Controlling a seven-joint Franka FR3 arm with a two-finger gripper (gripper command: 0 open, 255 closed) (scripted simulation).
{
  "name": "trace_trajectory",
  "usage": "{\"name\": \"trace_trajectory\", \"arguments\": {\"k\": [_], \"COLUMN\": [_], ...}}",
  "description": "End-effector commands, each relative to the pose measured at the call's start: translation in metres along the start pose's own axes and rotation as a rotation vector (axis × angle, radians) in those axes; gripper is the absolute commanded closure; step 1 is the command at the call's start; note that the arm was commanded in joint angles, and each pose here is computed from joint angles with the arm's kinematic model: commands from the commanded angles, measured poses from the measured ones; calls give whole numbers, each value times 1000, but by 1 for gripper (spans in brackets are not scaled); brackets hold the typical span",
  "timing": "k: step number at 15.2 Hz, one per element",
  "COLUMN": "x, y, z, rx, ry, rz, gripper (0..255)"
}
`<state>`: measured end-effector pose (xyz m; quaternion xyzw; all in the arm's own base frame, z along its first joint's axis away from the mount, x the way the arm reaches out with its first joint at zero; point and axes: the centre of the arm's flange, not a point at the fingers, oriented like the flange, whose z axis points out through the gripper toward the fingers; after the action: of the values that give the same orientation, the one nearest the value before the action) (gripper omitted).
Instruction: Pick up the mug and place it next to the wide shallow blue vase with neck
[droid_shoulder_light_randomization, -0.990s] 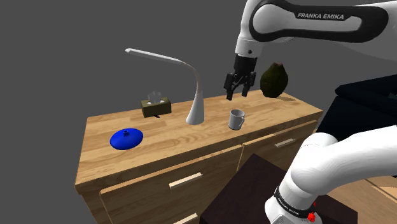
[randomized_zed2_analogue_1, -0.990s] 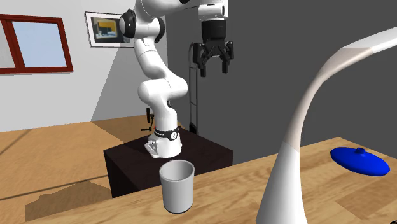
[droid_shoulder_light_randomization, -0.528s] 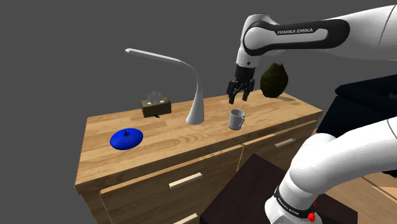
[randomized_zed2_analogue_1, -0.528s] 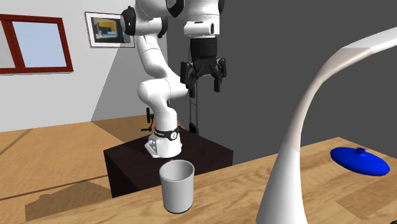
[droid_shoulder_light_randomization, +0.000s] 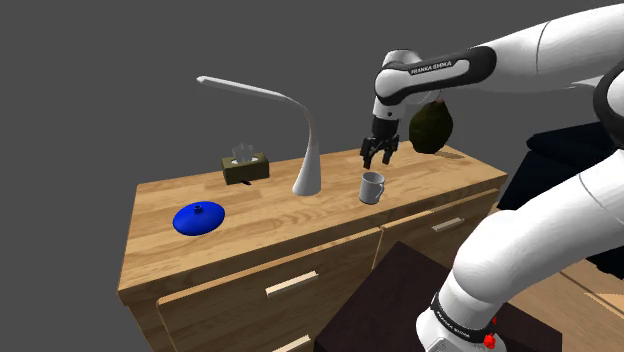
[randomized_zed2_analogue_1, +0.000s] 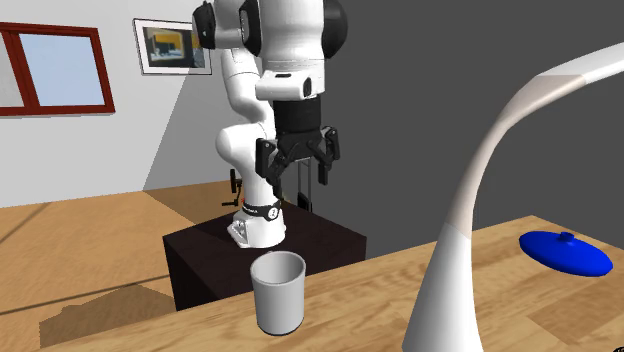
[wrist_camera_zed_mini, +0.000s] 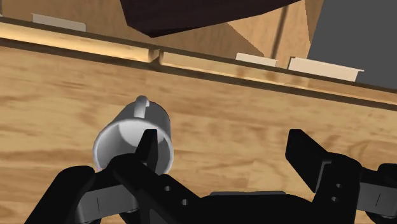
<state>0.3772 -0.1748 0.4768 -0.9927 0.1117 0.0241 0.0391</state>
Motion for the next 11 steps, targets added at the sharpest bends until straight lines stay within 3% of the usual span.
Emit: {"name": "trace_trajectory", "arguments": {"k": [1, 11], "x": [11, 68], "y": [22, 122], "z": [11, 77], "rx": [-2, -4], "ry": [-4, -27], "rz": [5, 30], "gripper": [0, 0]}}
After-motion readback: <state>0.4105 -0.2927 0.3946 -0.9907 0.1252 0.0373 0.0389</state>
